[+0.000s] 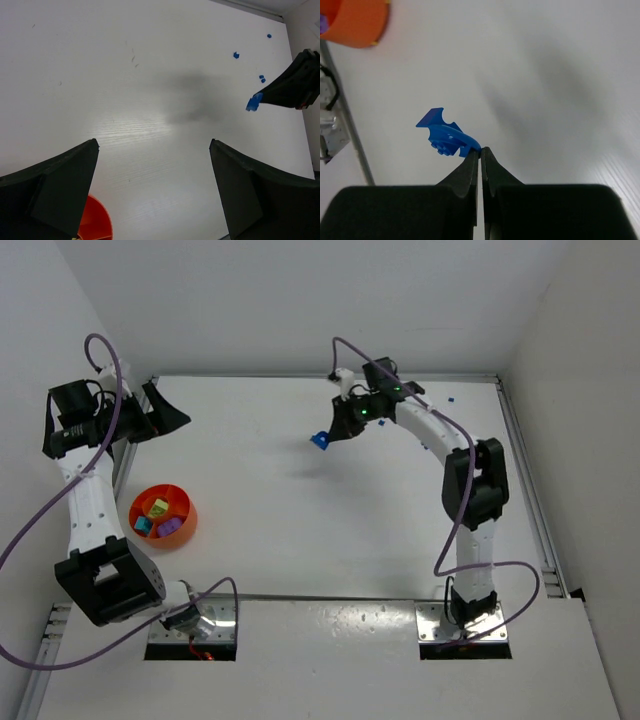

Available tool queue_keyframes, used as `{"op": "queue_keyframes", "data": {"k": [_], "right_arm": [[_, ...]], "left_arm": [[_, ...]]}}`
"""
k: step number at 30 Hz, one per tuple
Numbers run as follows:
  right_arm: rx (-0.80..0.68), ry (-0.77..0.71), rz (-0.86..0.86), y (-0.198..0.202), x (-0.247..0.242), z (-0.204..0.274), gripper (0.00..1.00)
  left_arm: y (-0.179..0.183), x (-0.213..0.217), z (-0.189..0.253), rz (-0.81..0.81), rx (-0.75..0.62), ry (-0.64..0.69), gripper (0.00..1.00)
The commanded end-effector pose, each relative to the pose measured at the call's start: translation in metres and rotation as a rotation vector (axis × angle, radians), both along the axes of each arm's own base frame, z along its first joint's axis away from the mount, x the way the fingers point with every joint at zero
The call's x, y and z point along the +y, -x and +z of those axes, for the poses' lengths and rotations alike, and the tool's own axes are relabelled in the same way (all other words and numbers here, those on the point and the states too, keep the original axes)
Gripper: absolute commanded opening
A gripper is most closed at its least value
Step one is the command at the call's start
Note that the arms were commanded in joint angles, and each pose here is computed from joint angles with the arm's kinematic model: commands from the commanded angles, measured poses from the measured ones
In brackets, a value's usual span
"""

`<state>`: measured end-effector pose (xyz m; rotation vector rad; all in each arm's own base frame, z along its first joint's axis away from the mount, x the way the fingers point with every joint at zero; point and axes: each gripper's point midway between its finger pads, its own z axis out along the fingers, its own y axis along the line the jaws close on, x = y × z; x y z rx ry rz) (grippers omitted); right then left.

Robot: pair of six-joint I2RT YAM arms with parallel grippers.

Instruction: Sort the legos into containers by color

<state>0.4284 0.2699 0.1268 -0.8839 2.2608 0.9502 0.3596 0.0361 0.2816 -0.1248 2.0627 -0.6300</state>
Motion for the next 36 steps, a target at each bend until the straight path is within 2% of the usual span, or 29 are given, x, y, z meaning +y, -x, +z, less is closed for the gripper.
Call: {"op": "queue_keyframes", "data": {"k": [1,2,6,9,14,19,22,28,31,35,36], "right_arm": [[-0.125,-0.164,0.209,0.033,0.077,0.044,0.0],[-0.134,-0.174,0.275,0.053,0.105,0.043,0.0],[-0.284,-0.223,0.396,0.061,0.171,0.048,0.0],[-0.367,-0.251,0.425,0.052,0.217,0.054,0.0],[-0.381,-0.307,0.421,0.062,0.26,0.064,0.0],[-0.327,-0.361,0.395,0.083,0.282,0.055,0.0],[-0.349,-0.387,0.385,0.089,0.293,0.056,0.0],[-0.355,-0.42,0.375,0.107,0.314,0.059,0.0],[-0.38,-0.411,0.314,0.094,0.308,0.071,0.0],[-0.344,-0.387,0.274,0.085,0.288,0.074,0.0],[-0.337,-0.376,0.26,0.08,0.279,0.075,0.0]], "left_arm": [[0.004,-0.003,0.024,-0.022,-0.094,-0.047,0.99],[0.004,0.0,0.024,-0.012,-0.094,-0.047,0.99],[0.011,0.015,0.035,0.003,-0.13,-0.04,0.99],[0.017,0.028,0.039,0.039,-0.13,0.016,0.99],[0.019,0.044,0.031,0.091,-0.078,0.119,0.99],[0.017,0.051,0.032,0.115,-0.096,0.149,0.99],[0.017,0.054,0.027,0.12,-0.08,0.174,0.99],[0.021,0.046,0.014,0.053,-0.04,0.202,0.99],[0.033,0.041,-0.008,0.007,0.02,0.129,0.99],[0.05,0.031,-0.034,-0.082,0.079,-0.031,0.9],[0.053,0.025,-0.036,-0.108,0.075,-0.046,0.84]]}}
